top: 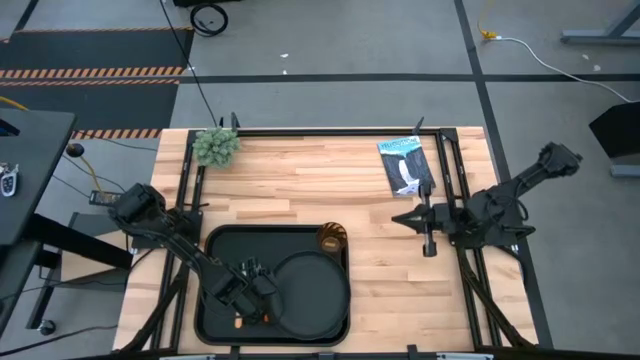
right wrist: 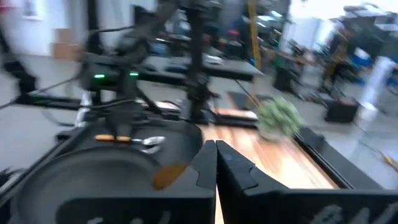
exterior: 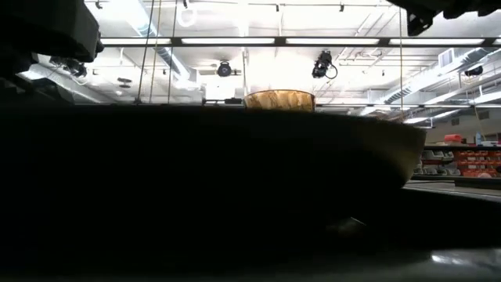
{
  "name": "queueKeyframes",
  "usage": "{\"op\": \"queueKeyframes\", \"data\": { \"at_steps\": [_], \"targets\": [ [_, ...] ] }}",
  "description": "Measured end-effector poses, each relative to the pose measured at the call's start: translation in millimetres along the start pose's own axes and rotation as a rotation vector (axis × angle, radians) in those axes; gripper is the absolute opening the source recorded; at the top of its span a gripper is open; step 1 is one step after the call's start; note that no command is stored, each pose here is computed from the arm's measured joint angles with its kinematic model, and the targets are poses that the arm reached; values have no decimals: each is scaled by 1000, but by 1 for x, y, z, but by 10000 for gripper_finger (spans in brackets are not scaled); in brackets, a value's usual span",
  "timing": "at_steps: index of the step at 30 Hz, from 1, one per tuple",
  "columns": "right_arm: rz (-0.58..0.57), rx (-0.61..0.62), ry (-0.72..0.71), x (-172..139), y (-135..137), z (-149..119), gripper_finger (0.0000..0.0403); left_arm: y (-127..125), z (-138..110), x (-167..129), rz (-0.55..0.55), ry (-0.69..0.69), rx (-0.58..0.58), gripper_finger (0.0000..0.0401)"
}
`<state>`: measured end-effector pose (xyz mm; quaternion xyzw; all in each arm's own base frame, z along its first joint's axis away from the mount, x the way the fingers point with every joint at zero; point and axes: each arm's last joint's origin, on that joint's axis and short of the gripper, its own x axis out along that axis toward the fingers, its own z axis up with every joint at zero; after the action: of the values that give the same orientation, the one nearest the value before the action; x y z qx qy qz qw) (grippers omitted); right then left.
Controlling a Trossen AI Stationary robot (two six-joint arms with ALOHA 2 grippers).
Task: Pick and place plate/cup/fork/spoon on tray
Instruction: Adjust the orange fork on the black tray
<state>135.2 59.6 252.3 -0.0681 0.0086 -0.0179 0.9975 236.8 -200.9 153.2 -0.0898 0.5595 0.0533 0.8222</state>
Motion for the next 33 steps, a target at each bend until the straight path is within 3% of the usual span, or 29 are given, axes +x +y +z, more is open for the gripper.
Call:
{"op": "queueKeyframes", "data": {
  "at_steps": [5,25,33],
  "targets": [
    [119,-40,-43,1,-1,-7,5,1,0,7,25,1,-2,121],
    [147,-16,-75,2,-2,-7,5,4,-7,6,9,131,-22,121],
    [148,-12,-74,2,-2,-7,5,3,-8,6,-10,154,38,121]
  ]
}}
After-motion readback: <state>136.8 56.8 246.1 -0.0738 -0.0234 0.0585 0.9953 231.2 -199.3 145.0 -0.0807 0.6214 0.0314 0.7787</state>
